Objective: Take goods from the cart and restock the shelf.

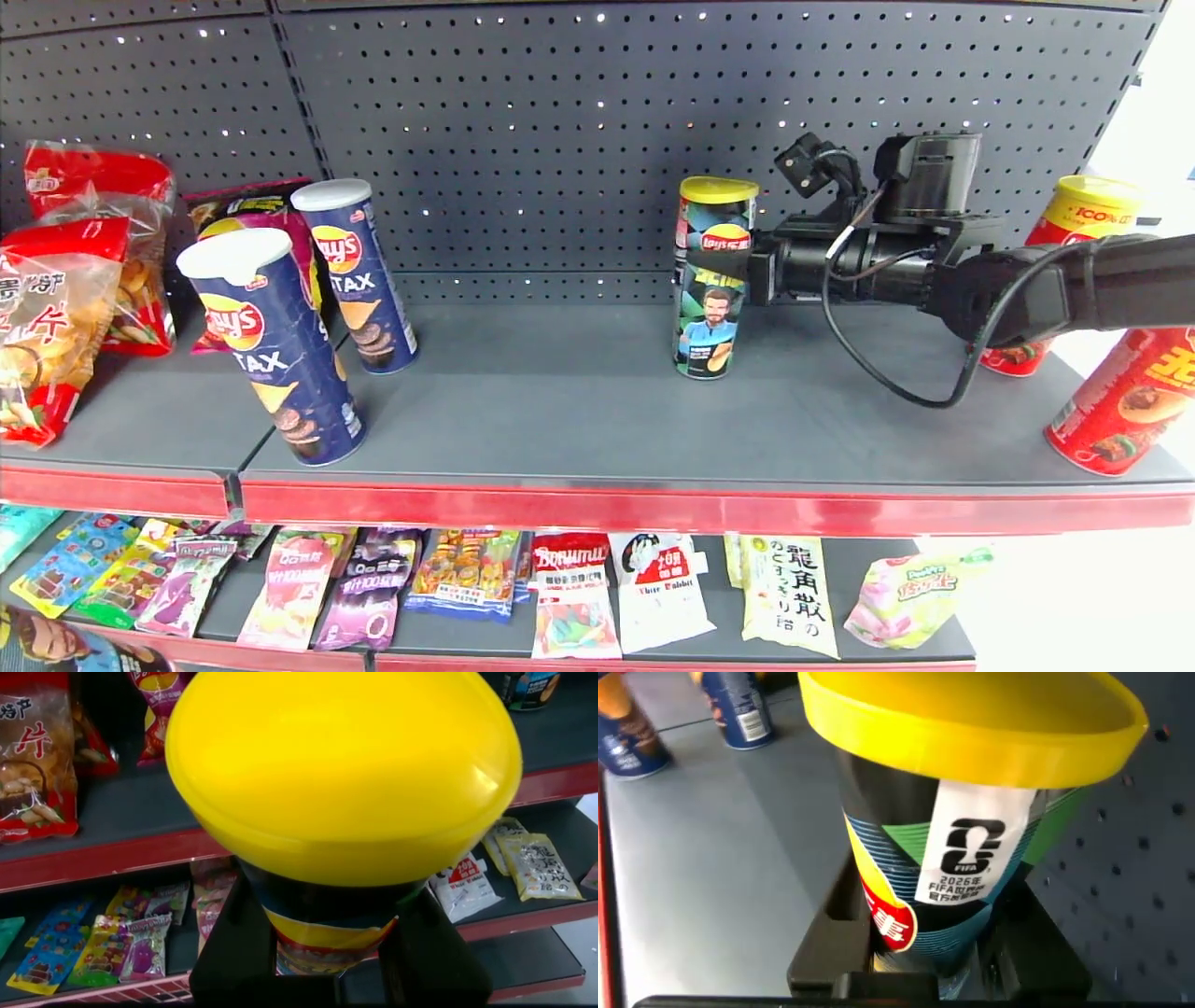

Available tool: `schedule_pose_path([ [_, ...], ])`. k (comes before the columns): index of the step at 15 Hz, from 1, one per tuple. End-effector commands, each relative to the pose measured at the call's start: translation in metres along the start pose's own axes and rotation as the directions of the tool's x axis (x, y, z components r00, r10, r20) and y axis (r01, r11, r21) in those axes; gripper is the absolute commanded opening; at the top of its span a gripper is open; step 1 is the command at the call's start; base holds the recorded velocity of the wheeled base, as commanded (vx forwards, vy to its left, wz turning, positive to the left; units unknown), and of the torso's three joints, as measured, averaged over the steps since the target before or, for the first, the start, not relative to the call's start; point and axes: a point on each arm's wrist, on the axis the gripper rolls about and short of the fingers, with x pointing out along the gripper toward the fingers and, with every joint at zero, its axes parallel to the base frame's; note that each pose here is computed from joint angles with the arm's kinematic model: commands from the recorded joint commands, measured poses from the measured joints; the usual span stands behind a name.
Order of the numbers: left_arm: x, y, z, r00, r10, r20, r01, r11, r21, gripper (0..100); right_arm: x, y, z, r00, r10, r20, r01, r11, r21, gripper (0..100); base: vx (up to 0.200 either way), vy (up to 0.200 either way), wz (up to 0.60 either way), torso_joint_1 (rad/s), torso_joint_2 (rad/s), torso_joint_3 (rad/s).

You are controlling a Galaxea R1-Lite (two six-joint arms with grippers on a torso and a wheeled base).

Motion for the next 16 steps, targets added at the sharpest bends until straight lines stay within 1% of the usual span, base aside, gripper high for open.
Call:
schedule_pose_path([
  [1, 0.0, 0.0, 0.0, 1.0, 0.001, 0.001, -0.001, 1.0, 0.0, 0, -0.02, 0.033, 0.017, 0.999, -0.036, 0.001, 0.036, 0.999, 0.008, 0, 0.0, 0.0, 0.0, 0.0, 0.0, 0.0],
  [3, 0.0, 0.0, 0.0, 1.0, 0.0, 0.0, 0.0, 1.0, -0.001, 0, -0.035, 0.054, 0.024, 0.997, -0.083, -0.002, 0.083, 0.996, 0.045, 0, 0.0, 0.0, 0.0, 0.0, 0.0, 0.0],
  [6, 0.0, 0.0, 0.0, 1.0, -0.001, -0.002, 0.001, 1.0, 0.0, 0, -0.05, 0.077, 0.031, 0.988, -0.154, 0.0, 0.154, 0.984, 0.095, 0, 0.0, 0.0, 0.0, 0.0, 0.0, 0.0],
  [7, 0.0, 0.0, 0.0, 1.0, 0.001, -0.002, -0.001, 1.0, 0.0, 0, -0.051, 0.08, 0.031, 0.985, -0.171, -0.002, 0.17, 0.98, 0.101, 0, 0.0, 0.0, 0.0, 0.0, 0.0, 0.0],
  [8, 0.0, 0.0, 0.0, 1.0, 0.0, 0.0, 0.0, 1.0, 0.0, 0, -0.049, 0.087, 0.026, 0.976, -0.218, 0.013, 0.215, 0.971, 0.099, 0, 0.0, 0.0, 0.0, 0.0, 0.0, 0.0],
  [10, -0.001, 0.0, -0.001, 1.0, 0.001, 0.0, -0.001, 1.0, -0.001, 0, -0.044, 0.103, 0.013, 0.966, -0.254, 0.046, 0.249, 0.964, 0.092, 0, 0.0, 0.0, 0.0, 0.0, 0.0, 0.0],
  [12, -0.001, 0.0, -0.001, 1.0, 0.001, 0.003, -0.001, 1.0, -0.001, 0, -0.041, 0.118, 0.002, 0.958, -0.28, 0.053, 0.275, 0.957, 0.09, 0, 0.0, 0.0, 0.0, 0.0, 0.0, 0.0],
  [13, -0.001, 0.0, -0.001, 1.0, 0.002, 0.004, -0.002, 1.0, 0.0, 0, -0.042, 0.123, -0.002, 0.959, -0.28, 0.045, 0.275, 0.957, 0.089, 0, 0.0, 0.0, 0.0, 0.0, 0.0, 0.0],
  [16, -0.001, 0.0, -0.001, 1.0, 0.002, 0.004, -0.002, 1.0, 0.001, 0, -0.047, 0.132, -0.002, 0.963, -0.265, 0.049, 0.261, 0.962, 0.084, 0, 0.0, 0.0, 0.0, 0.0, 0.0, 0.0],
])
